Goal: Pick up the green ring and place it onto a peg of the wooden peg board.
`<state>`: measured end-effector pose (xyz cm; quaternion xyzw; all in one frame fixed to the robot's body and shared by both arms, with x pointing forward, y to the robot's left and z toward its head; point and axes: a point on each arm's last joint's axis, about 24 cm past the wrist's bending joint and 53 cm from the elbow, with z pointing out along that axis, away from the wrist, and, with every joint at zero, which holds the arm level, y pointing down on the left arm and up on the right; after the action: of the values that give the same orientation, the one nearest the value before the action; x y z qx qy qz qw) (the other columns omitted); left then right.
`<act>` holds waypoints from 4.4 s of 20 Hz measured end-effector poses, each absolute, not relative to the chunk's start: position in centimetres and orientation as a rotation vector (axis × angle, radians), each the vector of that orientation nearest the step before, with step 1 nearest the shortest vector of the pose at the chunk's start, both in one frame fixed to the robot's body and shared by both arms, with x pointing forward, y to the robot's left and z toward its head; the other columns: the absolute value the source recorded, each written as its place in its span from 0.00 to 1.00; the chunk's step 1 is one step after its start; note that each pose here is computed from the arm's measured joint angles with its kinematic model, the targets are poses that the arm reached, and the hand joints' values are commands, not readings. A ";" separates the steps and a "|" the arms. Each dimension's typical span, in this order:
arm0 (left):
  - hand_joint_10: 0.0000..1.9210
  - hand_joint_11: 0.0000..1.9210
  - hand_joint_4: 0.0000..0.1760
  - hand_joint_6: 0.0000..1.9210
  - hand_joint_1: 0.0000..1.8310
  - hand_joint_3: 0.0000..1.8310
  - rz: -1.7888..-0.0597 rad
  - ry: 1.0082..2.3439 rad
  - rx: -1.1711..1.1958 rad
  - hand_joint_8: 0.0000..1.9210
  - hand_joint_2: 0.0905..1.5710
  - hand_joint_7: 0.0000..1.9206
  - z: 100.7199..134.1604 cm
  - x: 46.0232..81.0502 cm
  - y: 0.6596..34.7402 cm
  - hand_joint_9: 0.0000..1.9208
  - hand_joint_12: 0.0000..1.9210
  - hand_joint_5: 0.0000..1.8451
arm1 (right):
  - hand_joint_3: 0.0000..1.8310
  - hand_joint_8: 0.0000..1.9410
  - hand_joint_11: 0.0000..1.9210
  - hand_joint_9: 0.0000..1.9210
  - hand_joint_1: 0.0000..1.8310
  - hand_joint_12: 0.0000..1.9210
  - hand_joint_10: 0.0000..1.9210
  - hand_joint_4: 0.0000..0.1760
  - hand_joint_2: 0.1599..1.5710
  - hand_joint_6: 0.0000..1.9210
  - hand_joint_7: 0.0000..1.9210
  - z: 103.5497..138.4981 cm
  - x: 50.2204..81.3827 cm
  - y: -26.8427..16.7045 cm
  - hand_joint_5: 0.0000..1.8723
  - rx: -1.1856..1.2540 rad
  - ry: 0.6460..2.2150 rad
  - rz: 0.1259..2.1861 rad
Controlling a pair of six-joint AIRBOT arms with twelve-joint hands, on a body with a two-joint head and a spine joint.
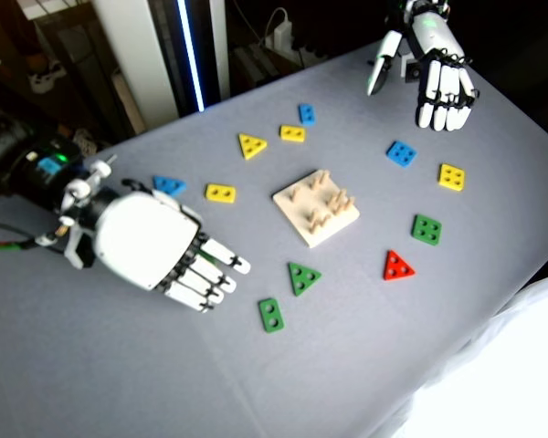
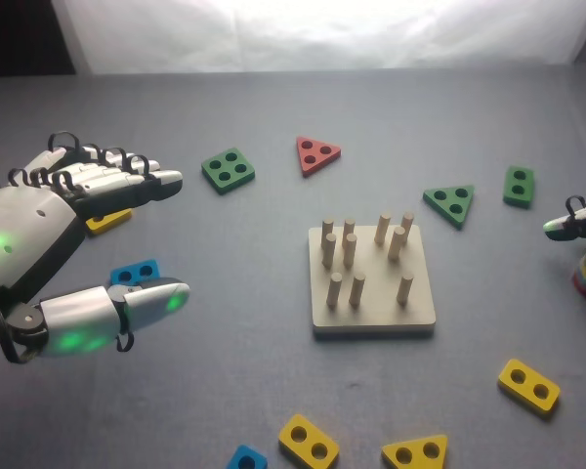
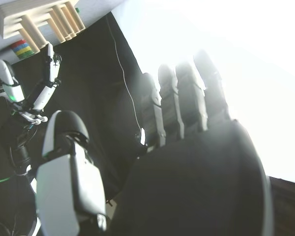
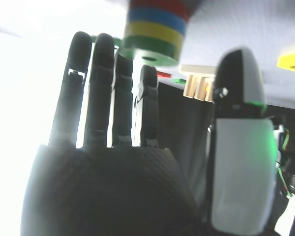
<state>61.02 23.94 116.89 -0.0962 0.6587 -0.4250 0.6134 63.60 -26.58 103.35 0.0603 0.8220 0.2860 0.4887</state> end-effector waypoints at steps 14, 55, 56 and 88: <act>0.01 0.00 0.18 0.00 0.29 0.00 -0.987 1.513 -0.233 0.00 0.66 0.26 116.8 61.0 23.9 0.20 0.38 0.26 | 0.00 0.00 0.24 0.47 0.59 0.58 0.01 0.34 0.62 0.00 0.42 103.1 63.9 -27.2 0.40 0.142 2.010 0.660; 0.00 0.00 0.36 0.00 0.34 0.00 -0.999 1.512 -0.244 0.00 0.64 0.23 116.7 61.0 23.8 0.17 0.44 0.21 | 0.00 0.66 0.54 0.56 0.69 0.66 0.59 0.00 0.68 0.38 0.49 110.5 60.5 -8.4 0.54 -0.337 1.790 1.175; 0.00 0.00 0.36 0.00 0.34 0.00 -1.000 1.511 -0.244 0.00 0.64 0.23 116.7 61.0 23.8 0.17 0.44 0.21 | 0.00 0.66 0.54 0.56 0.69 0.66 0.59 0.00 0.68 0.38 0.49 110.3 60.6 -8.3 0.54 -0.338 1.797 1.175; 0.00 0.00 0.47 0.00 0.37 0.00 -1.012 1.505 -0.253 0.00 0.62 0.22 116.8 60.9 23.9 0.16 0.44 0.21 | 0.00 0.71 0.54 0.58 0.68 0.61 0.52 0.00 0.73 0.48 0.47 107.4 61.7 -7.3 0.44 -0.346 1.877 1.122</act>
<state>60.93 23.89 116.79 -0.1095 0.6515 -0.4384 0.6094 61.73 -7.33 107.45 -0.1399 0.7581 0.4532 0.4476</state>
